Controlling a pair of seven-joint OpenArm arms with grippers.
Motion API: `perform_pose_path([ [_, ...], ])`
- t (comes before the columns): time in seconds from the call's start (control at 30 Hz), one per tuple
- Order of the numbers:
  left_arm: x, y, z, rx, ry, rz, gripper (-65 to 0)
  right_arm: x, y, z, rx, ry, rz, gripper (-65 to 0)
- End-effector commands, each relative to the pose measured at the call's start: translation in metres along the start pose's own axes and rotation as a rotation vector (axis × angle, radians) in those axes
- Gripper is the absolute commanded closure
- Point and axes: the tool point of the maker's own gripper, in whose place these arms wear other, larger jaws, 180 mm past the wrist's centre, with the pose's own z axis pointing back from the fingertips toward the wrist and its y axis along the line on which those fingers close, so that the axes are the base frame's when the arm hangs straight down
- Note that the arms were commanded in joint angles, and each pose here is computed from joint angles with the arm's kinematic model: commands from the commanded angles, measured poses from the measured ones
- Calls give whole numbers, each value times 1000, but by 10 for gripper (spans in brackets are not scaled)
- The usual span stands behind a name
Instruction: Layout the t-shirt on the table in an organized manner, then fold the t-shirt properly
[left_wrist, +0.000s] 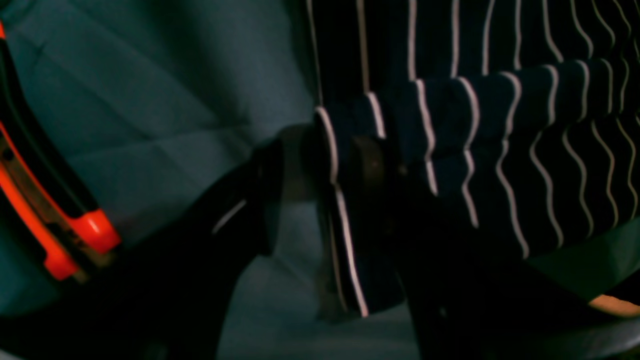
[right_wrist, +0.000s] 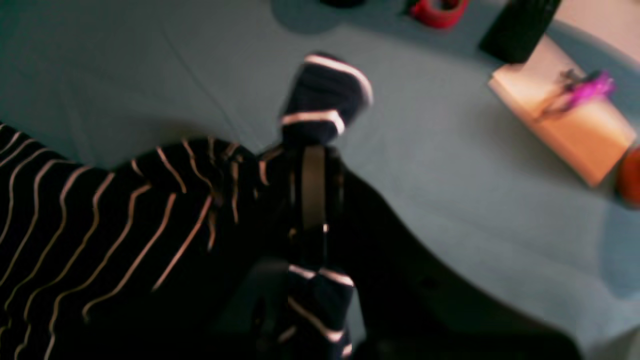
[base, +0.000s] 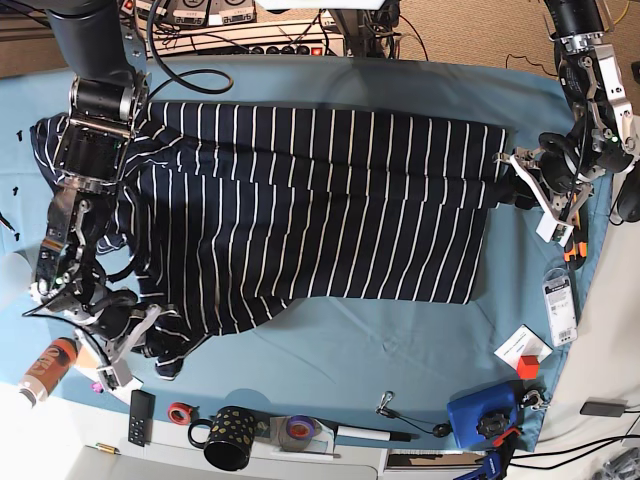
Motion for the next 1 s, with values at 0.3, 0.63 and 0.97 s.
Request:
perform_pose_path([
  [0.3, 13, 3, 5, 6, -40, -22, -230, 11, 28, 54, -47, 2, 189, 0],
  [0.63, 14, 3, 5, 6, -42, -22, -230, -74, 71, 51, 124, 165, 125, 0],
  [0.97, 14, 3, 5, 6, -42, -22, -230, -100, 99, 60, 283, 196, 143, -184],
])
